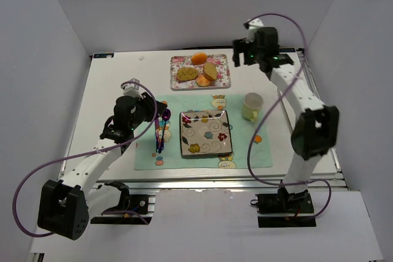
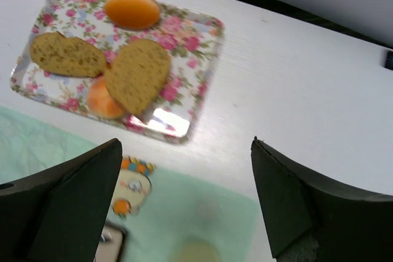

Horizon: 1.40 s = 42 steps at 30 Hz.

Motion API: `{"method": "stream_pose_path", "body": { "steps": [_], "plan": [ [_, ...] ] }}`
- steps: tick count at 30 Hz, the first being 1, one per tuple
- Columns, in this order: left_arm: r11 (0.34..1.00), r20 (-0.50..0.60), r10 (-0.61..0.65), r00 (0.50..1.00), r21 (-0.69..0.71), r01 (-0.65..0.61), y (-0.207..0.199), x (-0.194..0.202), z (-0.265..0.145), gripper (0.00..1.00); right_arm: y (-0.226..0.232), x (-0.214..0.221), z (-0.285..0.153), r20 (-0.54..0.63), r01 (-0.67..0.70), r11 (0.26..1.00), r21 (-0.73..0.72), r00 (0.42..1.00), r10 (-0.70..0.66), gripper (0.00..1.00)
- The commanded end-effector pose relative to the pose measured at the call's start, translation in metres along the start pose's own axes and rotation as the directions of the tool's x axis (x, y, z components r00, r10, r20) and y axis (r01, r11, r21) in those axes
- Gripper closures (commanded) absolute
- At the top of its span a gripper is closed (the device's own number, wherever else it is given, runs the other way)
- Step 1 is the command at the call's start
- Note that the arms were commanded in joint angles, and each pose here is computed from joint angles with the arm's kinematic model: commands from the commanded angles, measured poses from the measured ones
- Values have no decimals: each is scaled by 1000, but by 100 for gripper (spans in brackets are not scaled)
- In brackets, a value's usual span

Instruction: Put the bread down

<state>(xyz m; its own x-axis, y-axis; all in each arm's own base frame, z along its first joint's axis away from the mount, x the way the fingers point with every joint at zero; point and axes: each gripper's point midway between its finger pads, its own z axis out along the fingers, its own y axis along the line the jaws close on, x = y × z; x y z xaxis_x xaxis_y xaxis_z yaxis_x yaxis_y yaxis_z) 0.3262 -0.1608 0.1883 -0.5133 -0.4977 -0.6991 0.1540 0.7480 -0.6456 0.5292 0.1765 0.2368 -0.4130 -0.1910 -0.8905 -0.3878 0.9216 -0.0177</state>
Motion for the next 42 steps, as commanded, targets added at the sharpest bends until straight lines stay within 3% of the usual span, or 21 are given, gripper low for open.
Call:
{"method": "stream_pose_path", "body": {
  "steps": [1,2,3,4,5,6,7,8,9,11,14,15,18,25,32,42],
  "plan": [
    [998,46,32,998,55,-35,-18,-17,-1,66,-59,26,-57,-14,29,998,56,1000,-28,11],
    [998,47,35,998,57,-38,-19,-17,-1,66,-49,36,-66,-22,26,1000,12,999,-26,10],
    [998,42,38,998,56,-40,-18,-16,-1,66,-76,35,-97,9,71,997,35,997,-71,11],
    [997,42,47,998,54,-49,-18,-16,-1,66,-89,75,-113,-25,107,992,-67,994,-109,11],
    [997,44,55,997,56,-57,-18,-17,-1,67,-91,94,-139,2,91,987,-131,996,-91,15],
    [997,45,57,997,56,-59,-18,-17,-1,67,-86,83,-148,42,124,982,-139,992,-119,21],
    [997,42,56,998,52,-58,-16,-16,-1,67,-95,96,-156,24,101,988,-113,995,-99,33],
    [997,44,56,997,54,-59,-17,-16,-1,68,-107,124,-164,-25,54,995,-79,998,-56,51],
    [997,48,52,998,57,-55,-17,-16,-1,70,-109,139,-174,-67,34,998,-60,997,-38,82],
    [997,54,47,997,63,-51,-17,-15,-1,72,-113,179,-182,-148,-38,999,-22,988,34,89],
    [996,59,38,998,76,-43,-17,-13,-1,72,-120,211,-190,-220,-77,993,91,971,95,51],
    [996,58,36,998,80,-40,-17,-13,-1,71,-121,229,-192,-254,-92,987,131,959,123,27],
    [996,48,35,998,85,-39,-16,-9,0,70,-138,251,-191,-288,-76,960,269,945,155,13],
    [994,24,57,998,88,-59,-18,-8,3,69,-177,287,-170,-374,-71,887,456,889,264,12],
    [996,47,41,998,77,-44,-15,-9,-4,69,-188,288,-130,-373,-91,906,413,891,259,17],
    [998,40,43,998,49,-45,-12,-9,-8,69,-189,276,-80,-362,-172,941,293,890,276,34]
  ]
}}
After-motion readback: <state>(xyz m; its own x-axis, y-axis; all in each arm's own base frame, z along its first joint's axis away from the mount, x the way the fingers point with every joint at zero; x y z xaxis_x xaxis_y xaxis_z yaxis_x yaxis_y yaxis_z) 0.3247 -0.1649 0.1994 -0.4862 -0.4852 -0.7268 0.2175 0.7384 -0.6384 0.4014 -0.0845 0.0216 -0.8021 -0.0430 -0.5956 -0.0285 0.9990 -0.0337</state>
